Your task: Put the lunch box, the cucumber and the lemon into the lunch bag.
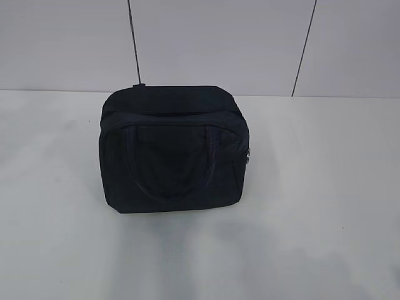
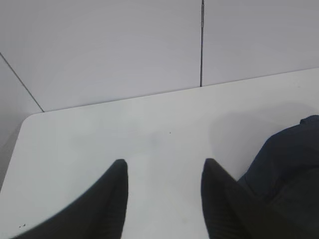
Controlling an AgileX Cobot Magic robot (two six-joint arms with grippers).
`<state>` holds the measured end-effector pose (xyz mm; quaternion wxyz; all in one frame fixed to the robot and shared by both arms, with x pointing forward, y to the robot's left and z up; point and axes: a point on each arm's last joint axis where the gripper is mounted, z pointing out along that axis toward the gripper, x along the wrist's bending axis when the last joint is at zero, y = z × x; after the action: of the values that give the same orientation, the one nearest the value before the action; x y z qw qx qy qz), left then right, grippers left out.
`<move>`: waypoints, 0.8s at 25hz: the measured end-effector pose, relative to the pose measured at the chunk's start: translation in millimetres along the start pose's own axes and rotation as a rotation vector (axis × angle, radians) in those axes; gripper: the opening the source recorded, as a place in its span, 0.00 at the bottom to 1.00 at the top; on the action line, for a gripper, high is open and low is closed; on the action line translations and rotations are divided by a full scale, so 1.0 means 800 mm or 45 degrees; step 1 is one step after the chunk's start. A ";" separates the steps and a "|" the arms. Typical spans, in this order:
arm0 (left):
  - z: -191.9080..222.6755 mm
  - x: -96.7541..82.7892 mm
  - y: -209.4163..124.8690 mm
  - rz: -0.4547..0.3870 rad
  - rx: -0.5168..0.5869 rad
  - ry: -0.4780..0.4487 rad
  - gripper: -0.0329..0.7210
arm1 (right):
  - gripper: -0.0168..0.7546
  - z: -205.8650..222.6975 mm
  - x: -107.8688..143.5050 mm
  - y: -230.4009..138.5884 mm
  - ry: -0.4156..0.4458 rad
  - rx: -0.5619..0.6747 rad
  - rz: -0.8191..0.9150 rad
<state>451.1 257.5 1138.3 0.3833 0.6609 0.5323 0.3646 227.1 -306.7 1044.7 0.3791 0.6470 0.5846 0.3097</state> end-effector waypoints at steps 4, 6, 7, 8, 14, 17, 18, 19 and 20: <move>-0.037 0.004 -0.010 -0.023 -0.031 0.010 0.49 | 0.58 0.000 0.000 0.000 0.000 0.000 0.000; -0.057 0.007 -0.022 -0.035 -0.011 0.020 0.49 | 0.58 0.000 0.000 0.000 0.000 0.000 0.000; -0.067 0.008 -0.029 -0.040 0.005 0.026 0.49 | 0.58 0.000 0.000 0.000 0.000 0.000 0.000; -0.074 0.009 -0.037 -0.047 0.028 0.032 0.49 | 0.58 0.000 0.000 0.000 0.000 0.000 0.000; -0.132 0.015 -0.091 -0.131 0.071 0.054 0.49 | 0.58 0.000 0.000 0.000 0.000 -0.002 -0.001; -0.159 0.019 -0.118 -0.189 0.054 0.067 0.49 | 0.58 0.000 0.000 0.000 0.000 -0.002 -0.001; -0.168 0.020 -0.125 -0.201 0.046 0.071 0.49 | 0.58 0.000 0.000 0.000 0.000 -0.002 -0.001; -0.175 0.020 -0.131 -0.212 0.047 0.076 0.49 | 0.58 0.000 0.000 0.000 0.000 -0.002 -0.001; -0.181 0.021 -0.138 -0.220 0.041 0.079 0.49 | 0.58 0.000 0.000 0.000 0.000 -0.002 -0.001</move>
<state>278.1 306.7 1105.0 0.3860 0.6070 0.6047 0.3419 227.2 -306.7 1044.8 0.3798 0.6464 0.5846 0.3101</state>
